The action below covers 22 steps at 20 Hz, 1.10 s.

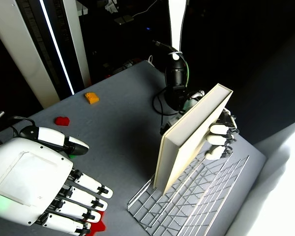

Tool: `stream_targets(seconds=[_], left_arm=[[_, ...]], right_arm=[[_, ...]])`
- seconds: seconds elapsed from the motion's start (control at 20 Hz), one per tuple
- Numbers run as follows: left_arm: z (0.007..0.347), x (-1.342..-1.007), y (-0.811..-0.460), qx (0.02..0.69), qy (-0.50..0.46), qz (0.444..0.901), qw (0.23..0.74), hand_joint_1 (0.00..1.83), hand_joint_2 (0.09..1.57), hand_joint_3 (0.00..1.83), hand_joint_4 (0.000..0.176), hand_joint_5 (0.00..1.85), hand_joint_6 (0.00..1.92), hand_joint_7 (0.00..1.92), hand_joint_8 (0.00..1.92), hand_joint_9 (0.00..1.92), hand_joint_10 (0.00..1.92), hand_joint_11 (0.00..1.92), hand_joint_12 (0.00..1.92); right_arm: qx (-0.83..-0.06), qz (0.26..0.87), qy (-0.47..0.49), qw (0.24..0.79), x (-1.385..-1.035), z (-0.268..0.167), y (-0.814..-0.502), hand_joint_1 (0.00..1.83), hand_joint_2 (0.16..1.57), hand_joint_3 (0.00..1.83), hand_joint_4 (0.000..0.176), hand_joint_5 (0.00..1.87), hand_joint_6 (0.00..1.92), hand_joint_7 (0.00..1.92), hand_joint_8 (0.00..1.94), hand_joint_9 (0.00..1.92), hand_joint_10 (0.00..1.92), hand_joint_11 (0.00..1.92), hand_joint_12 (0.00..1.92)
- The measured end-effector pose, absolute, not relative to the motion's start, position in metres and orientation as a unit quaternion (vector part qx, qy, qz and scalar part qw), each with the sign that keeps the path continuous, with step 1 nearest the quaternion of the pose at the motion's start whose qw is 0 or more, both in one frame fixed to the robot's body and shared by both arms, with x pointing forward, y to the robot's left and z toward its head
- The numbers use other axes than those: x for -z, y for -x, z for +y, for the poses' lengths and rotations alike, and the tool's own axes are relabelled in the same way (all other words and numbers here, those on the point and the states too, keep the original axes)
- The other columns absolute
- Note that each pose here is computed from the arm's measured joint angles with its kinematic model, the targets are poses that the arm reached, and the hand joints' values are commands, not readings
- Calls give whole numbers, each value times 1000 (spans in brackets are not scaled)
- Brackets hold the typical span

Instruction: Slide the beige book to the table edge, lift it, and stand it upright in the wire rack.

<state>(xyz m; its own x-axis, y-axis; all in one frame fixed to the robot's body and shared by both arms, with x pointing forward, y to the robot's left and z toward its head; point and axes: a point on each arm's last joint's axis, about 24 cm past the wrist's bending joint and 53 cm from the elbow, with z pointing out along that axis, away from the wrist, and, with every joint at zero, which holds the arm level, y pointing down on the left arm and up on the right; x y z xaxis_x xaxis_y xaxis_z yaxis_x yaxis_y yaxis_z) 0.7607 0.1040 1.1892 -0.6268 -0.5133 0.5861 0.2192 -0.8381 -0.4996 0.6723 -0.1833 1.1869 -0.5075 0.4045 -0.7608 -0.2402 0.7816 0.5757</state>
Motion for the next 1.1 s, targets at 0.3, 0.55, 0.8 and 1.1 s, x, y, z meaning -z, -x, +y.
stream_targets(seconds=[0.3,0.55,0.8,1.1], left_arm=[[107,-1191,-760,881,379,191,208,815,1019,0,0,630,0,592,0,580,71,181,1008],[122,-1196,-758,880,380,192,210,732,990,0,0,444,0,405,0,428,0,58,957],[156,-1200,-753,872,386,201,223,622,982,0,21,210,1,178,5,187,3,0,605],[233,-1215,-747,825,402,237,319,676,953,0,33,176,0,92,0,90,0,0,419]], right_arm=[[-328,805,-50,493,-1187,-182,-671,281,1137,1,0,376,4,384,4,385,6,0,995],[-331,805,-47,490,-1186,-178,-668,320,1123,0,0,381,1,383,2,378,2,0,985],[-331,805,-48,490,-1187,-178,-668,260,1139,3,0,362,0,370,0,369,0,0,968],[-348,803,-68,479,-1187,-174,-665,285,1132,0,0,382,7,389,7,391,9,15,997]])
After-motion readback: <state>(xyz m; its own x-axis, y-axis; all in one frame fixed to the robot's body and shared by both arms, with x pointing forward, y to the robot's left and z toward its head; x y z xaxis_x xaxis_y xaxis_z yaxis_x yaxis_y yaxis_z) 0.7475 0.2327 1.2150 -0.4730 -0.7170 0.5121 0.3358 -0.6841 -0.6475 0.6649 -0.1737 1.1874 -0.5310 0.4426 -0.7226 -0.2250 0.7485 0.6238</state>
